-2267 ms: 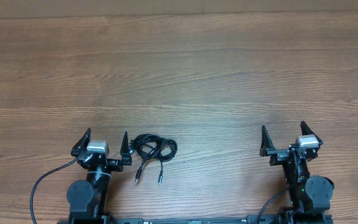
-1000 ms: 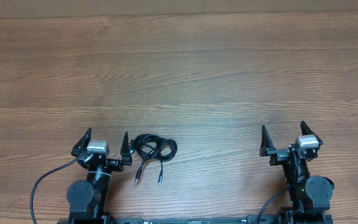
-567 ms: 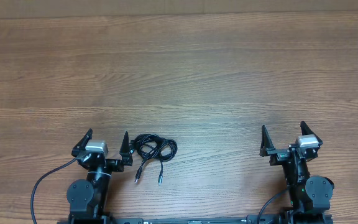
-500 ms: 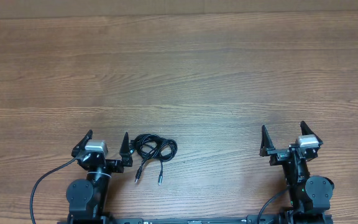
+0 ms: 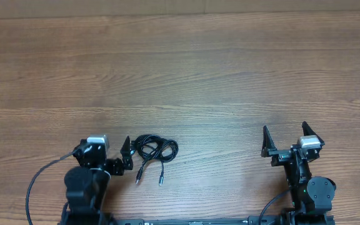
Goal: Untangle cables
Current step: 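Lower the left gripper onto the coiled black cable bundle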
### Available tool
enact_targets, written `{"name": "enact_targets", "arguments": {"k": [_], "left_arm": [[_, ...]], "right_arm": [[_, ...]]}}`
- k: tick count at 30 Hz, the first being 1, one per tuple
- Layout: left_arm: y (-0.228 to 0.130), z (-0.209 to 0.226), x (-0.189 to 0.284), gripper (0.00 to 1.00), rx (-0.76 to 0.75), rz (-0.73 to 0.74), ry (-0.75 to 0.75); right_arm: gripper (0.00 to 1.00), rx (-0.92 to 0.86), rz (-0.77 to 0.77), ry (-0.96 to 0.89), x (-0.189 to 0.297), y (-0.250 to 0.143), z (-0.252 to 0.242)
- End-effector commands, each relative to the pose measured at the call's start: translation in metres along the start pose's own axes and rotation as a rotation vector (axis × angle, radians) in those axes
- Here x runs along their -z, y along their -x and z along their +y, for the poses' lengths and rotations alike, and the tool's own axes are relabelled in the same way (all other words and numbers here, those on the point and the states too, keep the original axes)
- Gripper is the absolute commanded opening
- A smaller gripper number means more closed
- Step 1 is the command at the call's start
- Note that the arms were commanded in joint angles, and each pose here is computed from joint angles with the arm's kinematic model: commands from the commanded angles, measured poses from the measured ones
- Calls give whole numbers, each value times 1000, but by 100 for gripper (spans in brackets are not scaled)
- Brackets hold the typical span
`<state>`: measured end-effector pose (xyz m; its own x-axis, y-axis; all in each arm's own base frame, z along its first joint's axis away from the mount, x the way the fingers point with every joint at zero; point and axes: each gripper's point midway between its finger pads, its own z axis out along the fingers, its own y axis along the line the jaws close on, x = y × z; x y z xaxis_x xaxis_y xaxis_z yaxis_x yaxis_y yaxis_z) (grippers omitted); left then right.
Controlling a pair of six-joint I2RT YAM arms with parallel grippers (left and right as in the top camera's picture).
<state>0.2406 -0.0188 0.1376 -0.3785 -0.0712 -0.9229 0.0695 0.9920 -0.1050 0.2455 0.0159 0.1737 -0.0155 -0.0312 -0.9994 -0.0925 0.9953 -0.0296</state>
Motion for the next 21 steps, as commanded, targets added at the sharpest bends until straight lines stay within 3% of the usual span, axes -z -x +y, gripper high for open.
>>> {"name": "enact_targets", "arguments": {"k": [1,15,21], "left_arm": [[10,0,-6,100,-1,58,-1],[-33,0,-69,100,31,595,-25],[-51,-5,-82,100,59,715,-62]], "right_arm": [[100,1,1,-5,0,-3,-1],[100,1,2,-5,0,-3,-1],[100,1,1,-5,0,-3,-1]]}}
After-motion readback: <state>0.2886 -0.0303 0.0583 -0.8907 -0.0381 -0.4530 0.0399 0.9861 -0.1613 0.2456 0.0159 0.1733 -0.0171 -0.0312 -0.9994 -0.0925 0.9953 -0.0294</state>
